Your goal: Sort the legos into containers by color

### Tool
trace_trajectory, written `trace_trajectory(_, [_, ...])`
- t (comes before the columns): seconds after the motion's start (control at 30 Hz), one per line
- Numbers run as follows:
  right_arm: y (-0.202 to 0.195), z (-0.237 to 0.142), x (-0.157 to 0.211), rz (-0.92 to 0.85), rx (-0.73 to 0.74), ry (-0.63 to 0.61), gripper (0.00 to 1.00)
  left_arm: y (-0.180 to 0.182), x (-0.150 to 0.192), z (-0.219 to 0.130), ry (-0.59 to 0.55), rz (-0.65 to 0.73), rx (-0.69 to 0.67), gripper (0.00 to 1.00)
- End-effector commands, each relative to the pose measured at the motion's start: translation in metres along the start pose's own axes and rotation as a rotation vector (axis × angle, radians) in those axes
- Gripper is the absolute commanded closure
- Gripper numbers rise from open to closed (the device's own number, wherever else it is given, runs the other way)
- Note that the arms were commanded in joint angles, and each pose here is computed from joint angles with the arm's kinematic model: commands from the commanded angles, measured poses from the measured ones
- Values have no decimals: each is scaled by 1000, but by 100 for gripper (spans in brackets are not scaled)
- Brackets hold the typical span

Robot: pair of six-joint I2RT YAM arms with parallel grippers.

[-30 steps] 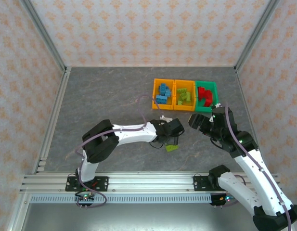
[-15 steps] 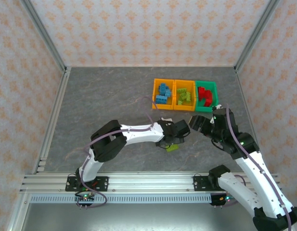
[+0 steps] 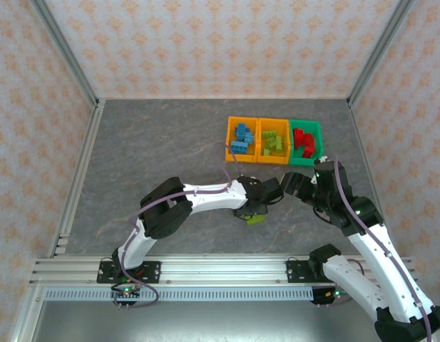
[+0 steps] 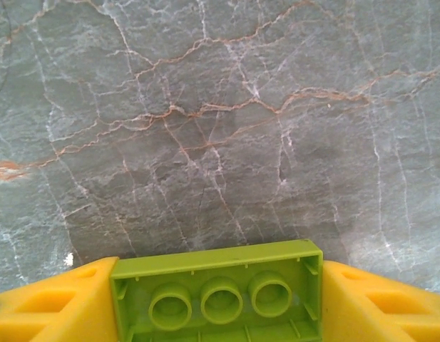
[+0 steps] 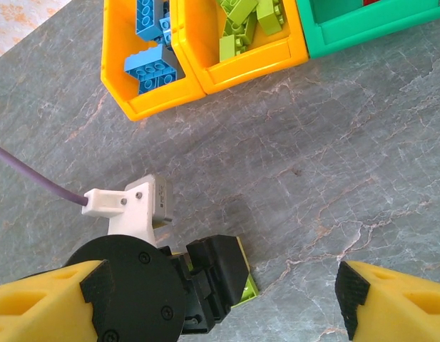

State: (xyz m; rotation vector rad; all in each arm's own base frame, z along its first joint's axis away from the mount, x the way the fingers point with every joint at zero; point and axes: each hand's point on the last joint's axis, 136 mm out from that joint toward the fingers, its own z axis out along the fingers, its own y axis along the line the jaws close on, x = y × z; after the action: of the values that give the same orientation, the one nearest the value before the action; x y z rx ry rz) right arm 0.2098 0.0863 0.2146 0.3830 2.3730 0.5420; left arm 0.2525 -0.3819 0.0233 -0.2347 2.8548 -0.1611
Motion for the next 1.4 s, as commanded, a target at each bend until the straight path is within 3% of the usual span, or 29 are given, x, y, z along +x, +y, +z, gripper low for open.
trace_trajectory(0.0, [-4, -8, -3, -4, 19, -27, 17, -8, 3, -12, 8, 28, 28, 38])
trace_trajectory(0.33, [-10, -26, -13, 38, 25, -121, 17, -34, -64, -74, -222, 100, 108, 41])
trace_trajectory(0.57, [-21, -38, -19, 95, 33, -211, 16, -50, -154, -107, -555, 130, 64, 42])
trace_trajectory(0.93, [-17, -45, -23, 122, 10, -231, 16, -94, -262, -113, -811, 142, 51, 39])
trace_trajectory(1.17, [-19, -53, -24, 143, -6, -266, 16, -122, -293, -122, -828, 184, 227, 11])
trace_trajectory(1.27, [-20, -51, -23, 141, 0, -262, 16, -133, -285, -141, -785, 230, 314, 8])
trace_trajectory(1.37, [-21, -50, -23, 134, 3, -262, 16, -136, -265, -174, -702, 305, 405, 12])
